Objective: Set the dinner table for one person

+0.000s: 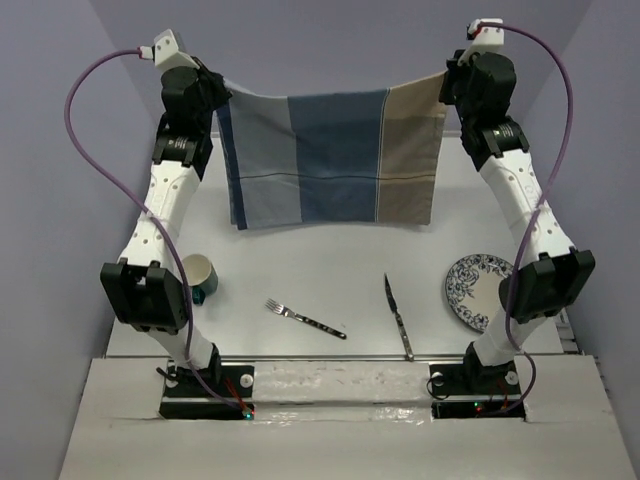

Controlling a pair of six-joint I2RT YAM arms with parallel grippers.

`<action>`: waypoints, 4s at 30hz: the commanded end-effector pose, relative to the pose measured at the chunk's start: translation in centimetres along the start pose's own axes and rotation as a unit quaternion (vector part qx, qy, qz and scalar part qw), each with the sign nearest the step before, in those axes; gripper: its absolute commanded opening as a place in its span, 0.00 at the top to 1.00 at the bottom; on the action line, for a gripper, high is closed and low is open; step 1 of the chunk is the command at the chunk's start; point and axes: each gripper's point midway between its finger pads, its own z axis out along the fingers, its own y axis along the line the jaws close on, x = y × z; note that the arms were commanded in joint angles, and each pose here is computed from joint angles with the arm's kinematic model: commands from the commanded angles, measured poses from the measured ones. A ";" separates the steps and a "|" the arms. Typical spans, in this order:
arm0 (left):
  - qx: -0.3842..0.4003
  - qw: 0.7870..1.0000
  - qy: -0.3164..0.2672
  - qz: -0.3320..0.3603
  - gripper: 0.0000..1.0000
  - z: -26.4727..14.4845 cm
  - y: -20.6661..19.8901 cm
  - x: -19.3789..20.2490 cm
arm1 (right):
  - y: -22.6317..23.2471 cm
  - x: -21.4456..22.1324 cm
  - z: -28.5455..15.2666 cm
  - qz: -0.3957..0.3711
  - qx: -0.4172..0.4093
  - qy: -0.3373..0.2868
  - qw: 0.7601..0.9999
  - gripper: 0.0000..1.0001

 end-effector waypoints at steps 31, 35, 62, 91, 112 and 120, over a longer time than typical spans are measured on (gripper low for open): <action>-0.115 0.968 0.223 -0.035 1.00 -13.8 16.4 26.1 | -1.6 34.3 -12.9 0.176 0.040 0.291 0.940 1.00; -0.114 0.965 0.231 -0.047 1.00 -15.8 16.9 27.1 | -1.8 35.4 -14.9 0.187 0.041 0.299 0.935 1.00; -0.075 0.976 0.197 -0.048 0.69 -21.0 16.5 26.0 | -1.7 35.1 -19.5 0.231 0.032 0.291 0.928 0.98; 0.294 0.947 0.120 0.055 0.33 -27.6 -4.0 10.1 | -7.8 29.4 -22.5 0.214 0.185 0.223 0.933 1.00; 0.298 0.942 0.103 0.118 0.11 -31.6 -1.6 11.8 | -14.3 38.2 -21.7 0.287 0.316 0.382 0.820 0.94; 0.298 0.943 0.100 0.113 0.10 -31.9 -1.5 11.6 | -14.7 40.3 -19.5 0.317 0.296 0.386 0.814 1.00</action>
